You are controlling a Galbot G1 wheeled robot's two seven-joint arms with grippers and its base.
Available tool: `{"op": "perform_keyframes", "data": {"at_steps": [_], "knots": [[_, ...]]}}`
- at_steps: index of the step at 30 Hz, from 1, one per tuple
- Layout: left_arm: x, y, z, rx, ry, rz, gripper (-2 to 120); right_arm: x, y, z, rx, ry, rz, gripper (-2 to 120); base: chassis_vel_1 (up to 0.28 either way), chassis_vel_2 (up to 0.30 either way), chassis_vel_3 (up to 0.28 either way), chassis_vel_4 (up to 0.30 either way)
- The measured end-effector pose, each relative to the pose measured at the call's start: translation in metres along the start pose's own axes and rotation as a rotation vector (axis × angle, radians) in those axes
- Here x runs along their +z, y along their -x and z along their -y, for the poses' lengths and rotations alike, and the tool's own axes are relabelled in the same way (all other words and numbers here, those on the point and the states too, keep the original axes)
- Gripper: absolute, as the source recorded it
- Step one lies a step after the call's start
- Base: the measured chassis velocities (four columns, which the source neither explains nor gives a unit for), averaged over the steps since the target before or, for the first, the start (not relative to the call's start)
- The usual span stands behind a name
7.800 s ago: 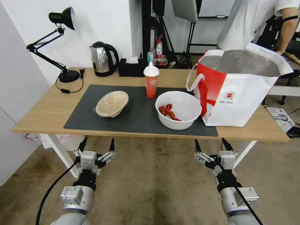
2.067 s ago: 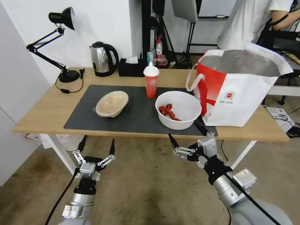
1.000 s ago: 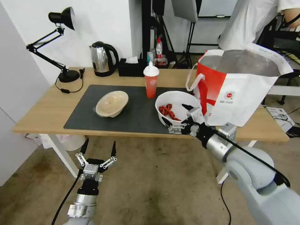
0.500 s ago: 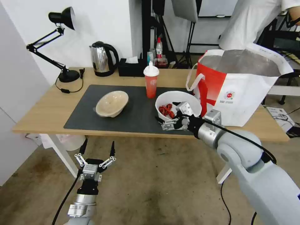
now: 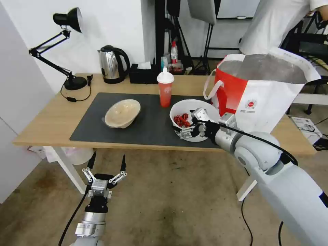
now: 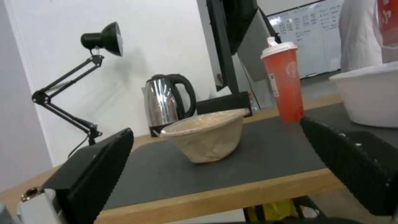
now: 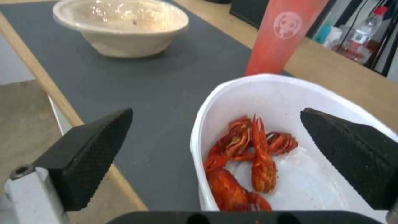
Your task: Pick up the trash from the table and place it into the takeout bag.
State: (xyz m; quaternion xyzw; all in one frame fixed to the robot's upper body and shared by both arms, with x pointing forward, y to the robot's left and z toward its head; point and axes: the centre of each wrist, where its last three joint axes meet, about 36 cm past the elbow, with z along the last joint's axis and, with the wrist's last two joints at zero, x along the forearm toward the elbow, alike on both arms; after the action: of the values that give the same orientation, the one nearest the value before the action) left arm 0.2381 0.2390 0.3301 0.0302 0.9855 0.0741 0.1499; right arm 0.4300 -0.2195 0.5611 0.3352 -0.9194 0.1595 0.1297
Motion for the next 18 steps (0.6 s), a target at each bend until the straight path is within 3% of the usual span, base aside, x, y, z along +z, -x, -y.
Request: {"op": "perform_keyframes", "data": {"at_steps": [18], "knots": [[0.005,0.001,-0.002,-0.004,0.006,0.008,100,0.012,0.016,0.0,-0.032,-0.002,-0.044,100,0.0,0.0,0.0,0.0]]}}
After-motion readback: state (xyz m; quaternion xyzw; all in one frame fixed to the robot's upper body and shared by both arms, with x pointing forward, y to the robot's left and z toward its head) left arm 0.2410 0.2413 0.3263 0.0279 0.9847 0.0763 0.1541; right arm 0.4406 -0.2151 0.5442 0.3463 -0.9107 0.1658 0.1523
